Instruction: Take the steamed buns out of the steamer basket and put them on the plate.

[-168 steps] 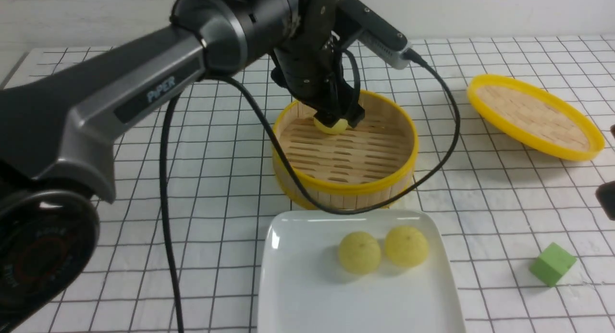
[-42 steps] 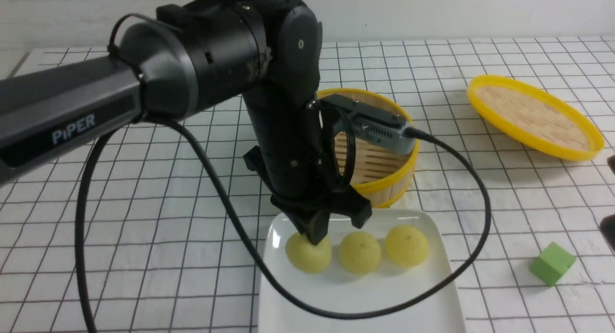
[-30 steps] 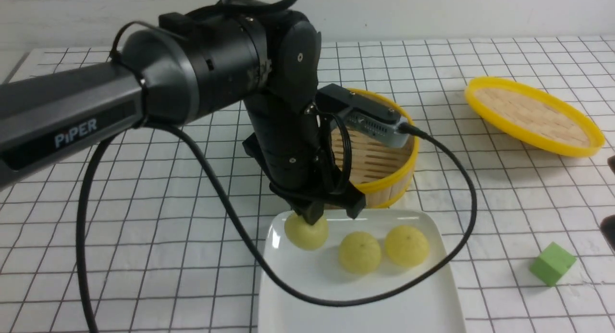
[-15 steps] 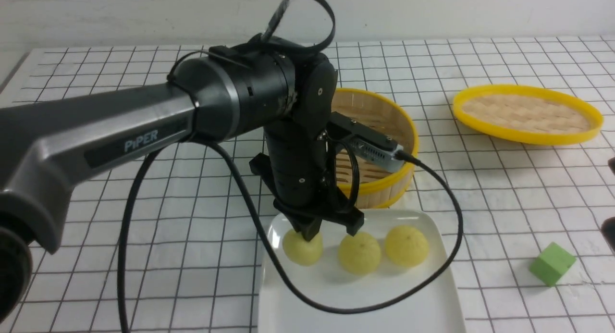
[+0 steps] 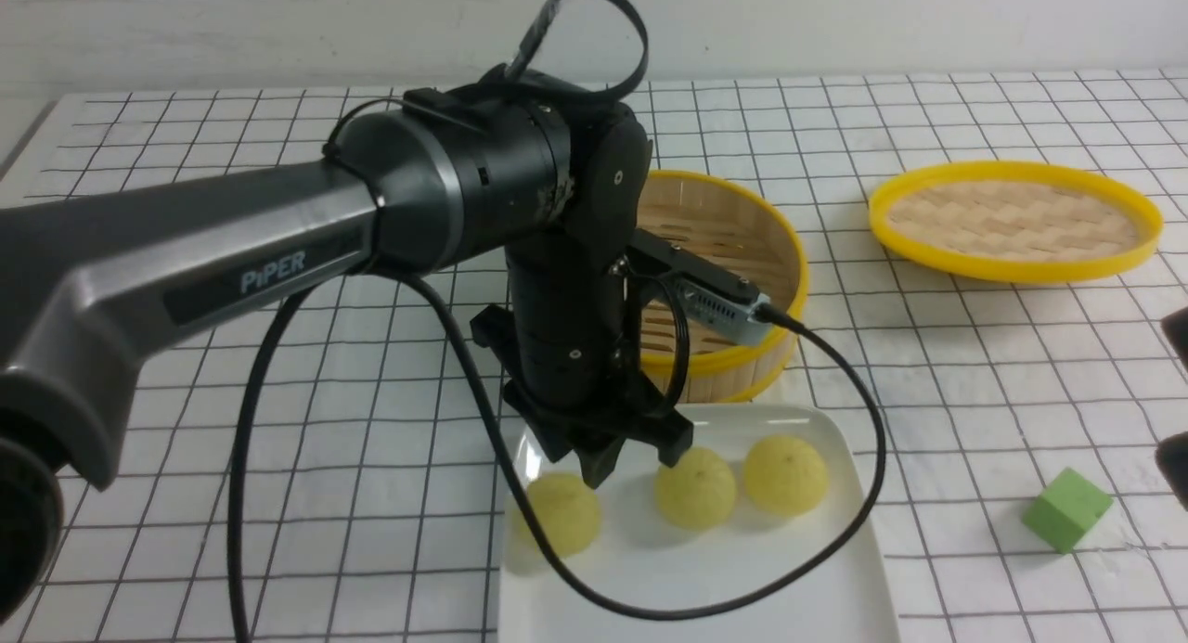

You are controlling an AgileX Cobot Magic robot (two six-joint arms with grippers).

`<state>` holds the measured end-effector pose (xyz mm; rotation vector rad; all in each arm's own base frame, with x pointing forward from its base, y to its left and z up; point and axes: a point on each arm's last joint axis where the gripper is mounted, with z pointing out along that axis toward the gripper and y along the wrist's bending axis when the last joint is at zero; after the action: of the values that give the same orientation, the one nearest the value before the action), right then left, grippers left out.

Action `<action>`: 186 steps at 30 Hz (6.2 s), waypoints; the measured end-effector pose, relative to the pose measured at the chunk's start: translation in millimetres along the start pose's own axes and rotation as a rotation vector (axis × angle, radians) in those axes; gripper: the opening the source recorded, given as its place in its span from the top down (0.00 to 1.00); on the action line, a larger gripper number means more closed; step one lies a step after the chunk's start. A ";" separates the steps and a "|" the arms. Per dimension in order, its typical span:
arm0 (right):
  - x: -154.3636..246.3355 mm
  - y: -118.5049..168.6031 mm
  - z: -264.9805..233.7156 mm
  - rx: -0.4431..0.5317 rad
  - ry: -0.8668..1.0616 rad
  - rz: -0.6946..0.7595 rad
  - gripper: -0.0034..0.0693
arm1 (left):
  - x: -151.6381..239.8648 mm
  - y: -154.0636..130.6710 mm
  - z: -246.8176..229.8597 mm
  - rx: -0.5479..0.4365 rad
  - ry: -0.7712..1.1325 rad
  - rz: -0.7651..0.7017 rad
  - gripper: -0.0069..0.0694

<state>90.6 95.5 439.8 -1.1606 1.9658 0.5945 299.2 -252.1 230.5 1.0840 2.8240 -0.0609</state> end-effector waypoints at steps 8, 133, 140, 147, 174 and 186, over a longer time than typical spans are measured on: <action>0.0 0.1 0.0 0.000 -0.001 -0.003 0.37 | -4.1 0.1 -4.7 -0.001 -0.037 -0.005 0.39; 183.6 -25.9 75.6 0.640 -0.590 0.150 0.40 | 277.1 0.1 -124.9 -0.159 -1.202 -0.017 0.72; 196.1 -26.3 83.0 0.646 -0.562 0.165 0.53 | 277.2 -0.2 -124.4 -0.147 -1.196 -0.027 0.71; 200.4 -24.4 87.2 0.615 -0.518 0.172 0.68 | 277.4 -0.3 -124.0 -0.143 -1.192 -0.031 0.70; 201.1 -23.8 88.1 0.607 -0.507 0.174 0.67 | 281.3 1.6 -115.1 -0.155 -1.092 -0.047 0.67; 201.2 -23.8 88.2 0.606 -0.505 0.174 0.65 | 284.1 18.7 -86.3 -0.249 -1.081 -0.204 0.65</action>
<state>85.2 41.1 225.7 -0.4160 1.6367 0.2978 94.2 -42.7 281.5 0.4590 1.8681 -0.2253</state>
